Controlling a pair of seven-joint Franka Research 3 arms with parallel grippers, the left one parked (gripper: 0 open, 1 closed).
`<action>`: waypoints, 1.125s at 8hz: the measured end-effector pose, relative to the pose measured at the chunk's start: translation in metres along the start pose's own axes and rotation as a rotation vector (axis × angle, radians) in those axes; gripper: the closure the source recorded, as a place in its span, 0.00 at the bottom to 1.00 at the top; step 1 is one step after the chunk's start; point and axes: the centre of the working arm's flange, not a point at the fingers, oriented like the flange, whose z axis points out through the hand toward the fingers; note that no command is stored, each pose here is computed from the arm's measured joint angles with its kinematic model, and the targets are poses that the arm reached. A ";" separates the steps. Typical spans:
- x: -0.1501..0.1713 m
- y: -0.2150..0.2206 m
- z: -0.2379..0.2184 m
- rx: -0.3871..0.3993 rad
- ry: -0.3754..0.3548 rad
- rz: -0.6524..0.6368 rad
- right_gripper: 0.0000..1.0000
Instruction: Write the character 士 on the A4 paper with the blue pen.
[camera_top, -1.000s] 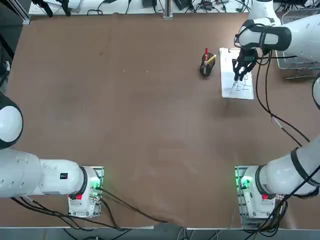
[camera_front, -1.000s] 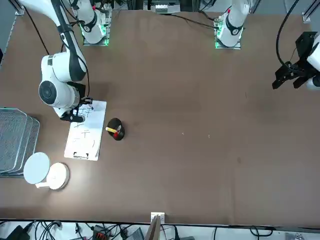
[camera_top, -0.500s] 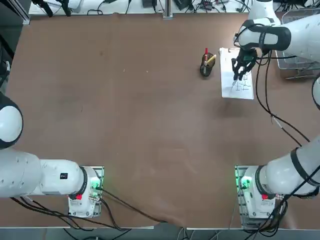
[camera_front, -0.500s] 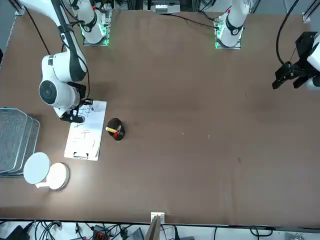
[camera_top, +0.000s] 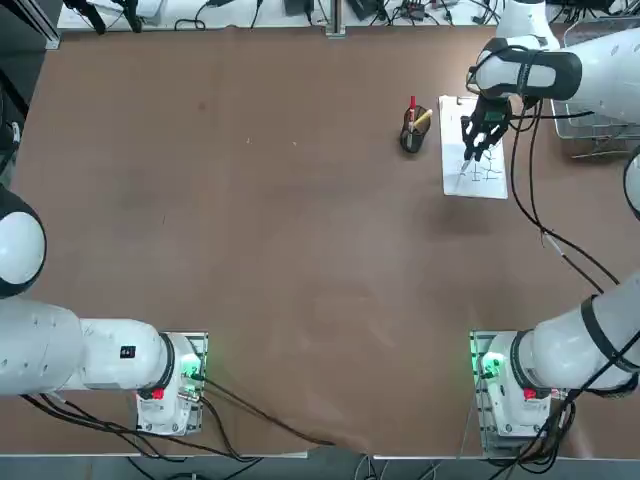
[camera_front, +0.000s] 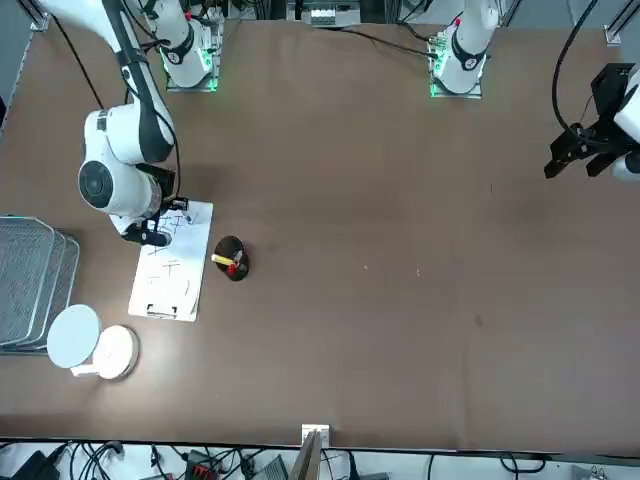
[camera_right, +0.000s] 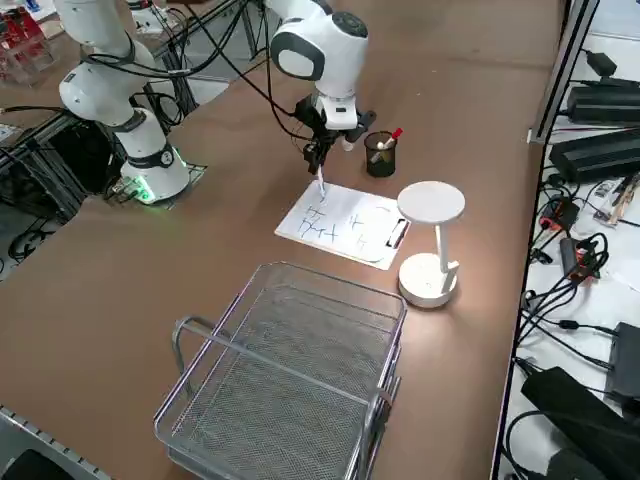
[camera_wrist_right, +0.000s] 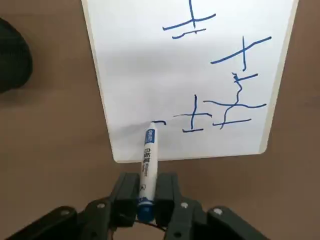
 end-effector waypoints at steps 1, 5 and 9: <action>0.000 -0.001 0.000 0.008 -0.002 0.008 0.79; -0.003 -0.011 0.000 0.033 -0.005 0.008 0.79; 0.000 -0.013 -0.012 0.027 0.021 -0.011 0.79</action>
